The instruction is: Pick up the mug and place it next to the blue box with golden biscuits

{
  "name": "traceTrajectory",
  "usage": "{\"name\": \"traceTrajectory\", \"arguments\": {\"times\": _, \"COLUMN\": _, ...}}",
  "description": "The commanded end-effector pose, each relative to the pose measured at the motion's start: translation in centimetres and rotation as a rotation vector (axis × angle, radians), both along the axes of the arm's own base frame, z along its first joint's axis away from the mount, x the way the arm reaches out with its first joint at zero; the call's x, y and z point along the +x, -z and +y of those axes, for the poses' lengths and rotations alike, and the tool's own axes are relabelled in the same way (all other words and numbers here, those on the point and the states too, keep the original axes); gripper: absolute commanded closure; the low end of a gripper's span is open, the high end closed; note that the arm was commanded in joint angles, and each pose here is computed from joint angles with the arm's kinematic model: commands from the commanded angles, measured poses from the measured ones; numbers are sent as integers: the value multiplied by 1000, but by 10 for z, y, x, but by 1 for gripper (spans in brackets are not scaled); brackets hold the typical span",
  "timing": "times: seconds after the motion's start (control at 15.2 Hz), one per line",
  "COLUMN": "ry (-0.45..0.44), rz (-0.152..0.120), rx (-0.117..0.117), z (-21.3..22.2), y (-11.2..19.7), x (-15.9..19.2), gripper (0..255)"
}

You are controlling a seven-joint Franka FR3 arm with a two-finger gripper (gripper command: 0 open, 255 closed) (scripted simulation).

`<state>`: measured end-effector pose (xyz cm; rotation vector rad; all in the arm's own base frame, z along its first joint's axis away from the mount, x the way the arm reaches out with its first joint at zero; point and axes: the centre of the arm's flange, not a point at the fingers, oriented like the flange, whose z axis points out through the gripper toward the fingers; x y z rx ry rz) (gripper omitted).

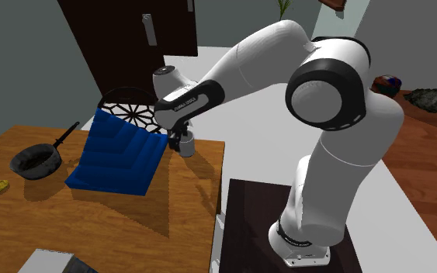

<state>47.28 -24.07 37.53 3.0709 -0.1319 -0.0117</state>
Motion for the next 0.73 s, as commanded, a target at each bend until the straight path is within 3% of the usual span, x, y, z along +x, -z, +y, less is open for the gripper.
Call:
{"name": "traceTrajectory", "arguments": {"times": 0.0, "ry": 0, "rz": -1, "rx": 0, "z": -2, "y": 9, "x": 0, "gripper": 0}}
{"name": "traceTrajectory", "arguments": {"times": 0.2, "ry": 0, "rz": -1, "rx": 0, "z": -3, "y": 28, "x": 0, "gripper": 0}}
{"name": "traceTrajectory", "arguments": {"times": 0.66, "ry": 0, "rz": -1, "rx": 0, "z": -3, "y": 28, "x": 0, "gripper": 0}}
